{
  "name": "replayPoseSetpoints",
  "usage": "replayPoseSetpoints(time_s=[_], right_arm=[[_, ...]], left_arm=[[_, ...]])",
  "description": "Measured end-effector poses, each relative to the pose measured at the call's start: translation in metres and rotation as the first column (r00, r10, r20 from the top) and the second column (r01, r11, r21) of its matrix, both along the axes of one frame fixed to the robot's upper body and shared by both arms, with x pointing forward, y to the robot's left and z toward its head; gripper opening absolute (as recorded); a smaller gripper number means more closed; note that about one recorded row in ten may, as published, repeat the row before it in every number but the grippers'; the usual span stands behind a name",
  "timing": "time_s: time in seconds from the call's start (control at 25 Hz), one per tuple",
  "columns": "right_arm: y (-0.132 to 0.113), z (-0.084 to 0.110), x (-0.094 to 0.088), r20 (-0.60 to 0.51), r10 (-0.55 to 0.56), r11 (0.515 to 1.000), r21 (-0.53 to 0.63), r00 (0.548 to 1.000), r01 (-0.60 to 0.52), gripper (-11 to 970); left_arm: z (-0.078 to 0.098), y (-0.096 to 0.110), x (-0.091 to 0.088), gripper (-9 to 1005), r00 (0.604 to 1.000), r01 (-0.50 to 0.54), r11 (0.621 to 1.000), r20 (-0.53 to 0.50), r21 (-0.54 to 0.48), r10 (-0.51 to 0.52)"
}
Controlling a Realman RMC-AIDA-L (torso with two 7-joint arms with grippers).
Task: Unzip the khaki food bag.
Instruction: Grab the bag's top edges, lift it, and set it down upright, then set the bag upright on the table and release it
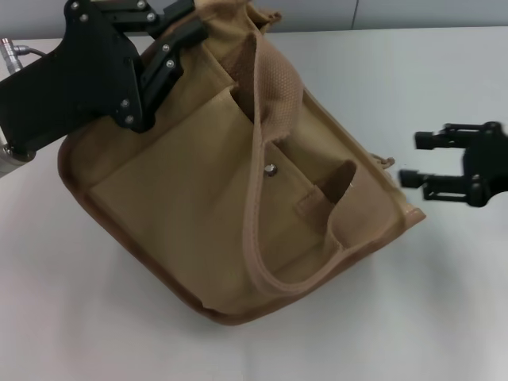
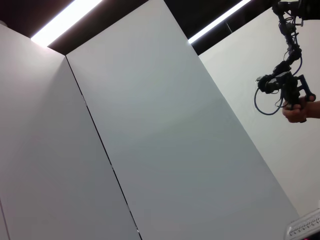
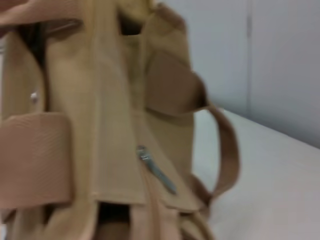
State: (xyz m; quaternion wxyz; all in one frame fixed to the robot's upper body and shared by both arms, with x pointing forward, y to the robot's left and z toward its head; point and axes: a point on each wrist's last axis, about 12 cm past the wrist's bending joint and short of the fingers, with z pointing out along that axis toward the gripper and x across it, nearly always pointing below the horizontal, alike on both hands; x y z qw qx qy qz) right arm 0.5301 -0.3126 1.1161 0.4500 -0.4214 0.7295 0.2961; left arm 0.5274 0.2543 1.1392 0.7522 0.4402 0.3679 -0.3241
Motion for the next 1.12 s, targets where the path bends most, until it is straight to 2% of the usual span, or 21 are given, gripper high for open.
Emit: replayPoseSetpoints(time_s=[0.48,0.68,0.76,0.8,0.96,1.12], right_arm=[[0.039,-0.001,0.026,0.038,0.069,0.991,-0.114,0.997,-0.065,773],[0.052,0.000,0.030,0.061,0.126,0.982,-0.146,0.990,-0.116,656],[0.059,0.000,0.031,0.141,0.151,0.984,-0.120,0.978,-0.135,609],[0.059,0.000,0.031,0.141,0.151,0.984,-0.120,0.978,-0.135,567],[0.056,0.007,0.036,0.222,0.038,0.999,0.004,0.974,-0.040,398],[0.051,0.015,0.037,0.244,-0.019,0.998,0.064,0.970,0.004,320]], left_arm=[[0.001,0.000,0.001,235,1.000,0.003,1.000,0.004,0.001,-0.003],[0.002,-0.001,0.001,237,1.000,0.008,1.000,0.004,0.003,-0.008],[0.001,-0.001,0.001,238,1.000,0.008,1.000,0.004,0.002,-0.008],[0.001,-0.001,0.001,238,1.000,0.008,1.000,0.004,0.002,-0.008],[-0.002,-0.001,-0.002,240,1.000,0.001,1.000,-0.008,-0.005,-0.001],[-0.008,-0.001,-0.005,242,1.000,-0.007,1.000,-0.018,-0.012,0.007]])
